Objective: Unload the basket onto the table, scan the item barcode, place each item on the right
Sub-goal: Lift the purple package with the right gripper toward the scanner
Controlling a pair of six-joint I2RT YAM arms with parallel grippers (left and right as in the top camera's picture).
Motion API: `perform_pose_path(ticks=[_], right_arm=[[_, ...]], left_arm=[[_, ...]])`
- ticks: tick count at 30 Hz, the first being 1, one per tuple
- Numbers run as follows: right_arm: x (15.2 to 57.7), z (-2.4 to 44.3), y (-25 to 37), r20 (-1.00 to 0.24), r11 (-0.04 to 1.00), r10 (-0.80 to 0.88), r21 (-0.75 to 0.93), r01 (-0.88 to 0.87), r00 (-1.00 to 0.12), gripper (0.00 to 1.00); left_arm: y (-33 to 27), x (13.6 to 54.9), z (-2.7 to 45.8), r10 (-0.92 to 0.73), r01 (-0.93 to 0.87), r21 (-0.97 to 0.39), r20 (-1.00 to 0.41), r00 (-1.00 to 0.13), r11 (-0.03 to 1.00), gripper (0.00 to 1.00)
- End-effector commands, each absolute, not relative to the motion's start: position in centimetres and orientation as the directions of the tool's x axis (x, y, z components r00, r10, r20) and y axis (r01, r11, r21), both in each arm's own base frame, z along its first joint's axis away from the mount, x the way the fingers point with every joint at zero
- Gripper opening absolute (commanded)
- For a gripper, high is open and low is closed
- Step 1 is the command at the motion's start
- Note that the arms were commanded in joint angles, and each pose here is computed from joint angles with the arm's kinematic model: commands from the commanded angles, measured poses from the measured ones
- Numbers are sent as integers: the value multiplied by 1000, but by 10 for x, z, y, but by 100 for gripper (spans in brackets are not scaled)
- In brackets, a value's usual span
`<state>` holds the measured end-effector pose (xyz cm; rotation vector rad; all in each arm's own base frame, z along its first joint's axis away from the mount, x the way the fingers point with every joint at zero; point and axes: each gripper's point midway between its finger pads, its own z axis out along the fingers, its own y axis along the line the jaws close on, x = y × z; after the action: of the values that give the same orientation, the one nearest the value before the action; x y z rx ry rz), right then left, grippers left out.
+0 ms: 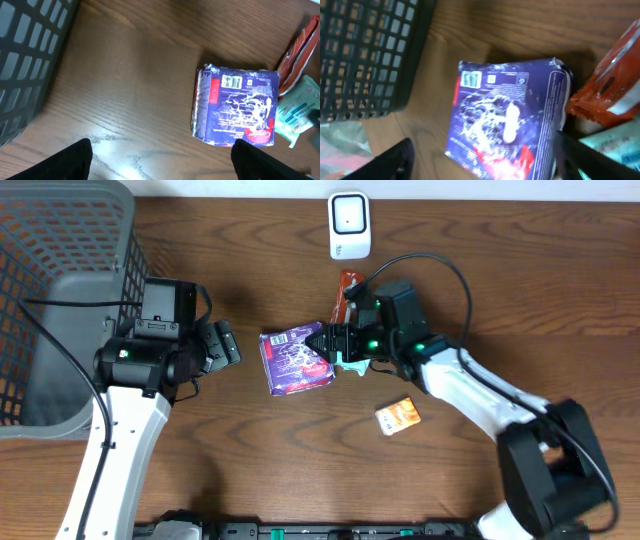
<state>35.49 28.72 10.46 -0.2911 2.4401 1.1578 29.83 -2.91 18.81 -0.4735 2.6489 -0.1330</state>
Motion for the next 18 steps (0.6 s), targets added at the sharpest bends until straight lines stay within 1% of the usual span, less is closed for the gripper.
perform_pose_path(ticks=[1, 3, 8, 12, 13, 15, 18], right_arm=[[361, 91, 289, -432, 614, -9, 710, -346, -902, 81], [363, 77, 289, -412, 626, -12, 707, -328, -911, 81], [356, 42, 291, -348, 647, -35, 707, -286, -937, 75], [355, 25, 291, -323, 654, -41, 706, -269, -946, 75], [354, 23, 292, -318, 656, -44, 706, -268, -947, 72], [351, 19, 295, -311, 654, -53, 707, -268, -949, 64], [348, 20, 300, -317, 649, -64, 707, -281, -946, 36]], left_arm=[[-25, 297, 188, -356, -319, -159, -413, -838, 935, 89], [-25, 297, 188, -356, -318, -159, -413, -838, 935, 89], [-25, 297, 188, -356, -319, -159, -413, -838, 935, 89], [-25, 297, 188, -356, -318, -159, -413, -838, 935, 89], [-25, 297, 188, -356, -318, -159, -413, -838, 935, 89], [-25, 297, 188, -356, -318, -159, -413, -838, 935, 89], [-25, 297, 188, -356, -319, -159, -413, -838, 935, 89]])
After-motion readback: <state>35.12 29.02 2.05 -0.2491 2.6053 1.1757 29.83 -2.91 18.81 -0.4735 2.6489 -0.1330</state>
